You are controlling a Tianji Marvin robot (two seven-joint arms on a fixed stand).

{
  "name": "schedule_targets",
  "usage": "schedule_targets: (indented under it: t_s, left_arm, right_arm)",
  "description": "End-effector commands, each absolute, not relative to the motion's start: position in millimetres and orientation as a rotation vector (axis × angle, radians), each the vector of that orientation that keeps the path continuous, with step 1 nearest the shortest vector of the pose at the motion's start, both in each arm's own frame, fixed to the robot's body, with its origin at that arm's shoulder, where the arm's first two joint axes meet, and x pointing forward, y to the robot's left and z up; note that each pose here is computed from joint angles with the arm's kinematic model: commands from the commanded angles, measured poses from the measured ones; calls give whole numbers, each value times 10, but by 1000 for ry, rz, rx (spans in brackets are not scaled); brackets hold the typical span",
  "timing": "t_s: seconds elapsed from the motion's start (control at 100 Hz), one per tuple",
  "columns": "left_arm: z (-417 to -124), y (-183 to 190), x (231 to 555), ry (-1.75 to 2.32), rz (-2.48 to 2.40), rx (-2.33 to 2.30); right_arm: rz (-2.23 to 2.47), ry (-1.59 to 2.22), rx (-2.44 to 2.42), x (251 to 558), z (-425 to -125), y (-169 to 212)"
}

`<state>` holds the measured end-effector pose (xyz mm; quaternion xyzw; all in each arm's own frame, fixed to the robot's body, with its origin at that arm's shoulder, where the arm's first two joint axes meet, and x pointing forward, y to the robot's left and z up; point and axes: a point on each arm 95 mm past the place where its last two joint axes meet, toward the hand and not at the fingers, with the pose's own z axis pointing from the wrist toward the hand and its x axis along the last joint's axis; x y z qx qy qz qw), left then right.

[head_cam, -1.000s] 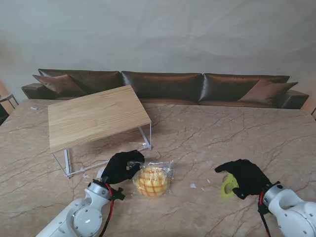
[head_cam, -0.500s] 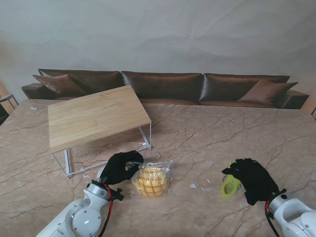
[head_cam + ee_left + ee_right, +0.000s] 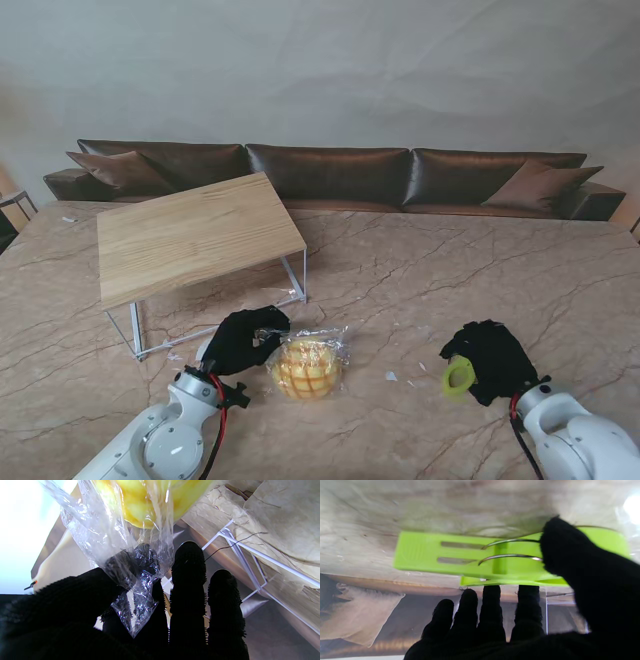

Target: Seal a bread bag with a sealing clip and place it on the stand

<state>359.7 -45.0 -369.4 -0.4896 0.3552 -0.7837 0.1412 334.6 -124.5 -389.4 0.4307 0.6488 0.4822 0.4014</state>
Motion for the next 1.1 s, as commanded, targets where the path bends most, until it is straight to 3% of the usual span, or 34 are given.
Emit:
schedule_targets:
  t_s: [0.0,0.43,0.78,1.09]
  left_arm:
    - [-3704,-460,3564,1025,-2265,-1422]
    - [-3713,-397,3567,1014,-2260,-1430]
    - [-3713,-371,3568,1006,-2265,-1433]
    - [-3704,-396,3563,1011,-2272,-1427]
  right_arm:
    - [1245,1621,1074,3403,-3872,-1142]
    - [1290,1534,1077,3708,-3925,-652]
    - [1294,1548,1040,3592,-3748,-827]
    - [1277,1586,1048,3540,-3799,-1013]
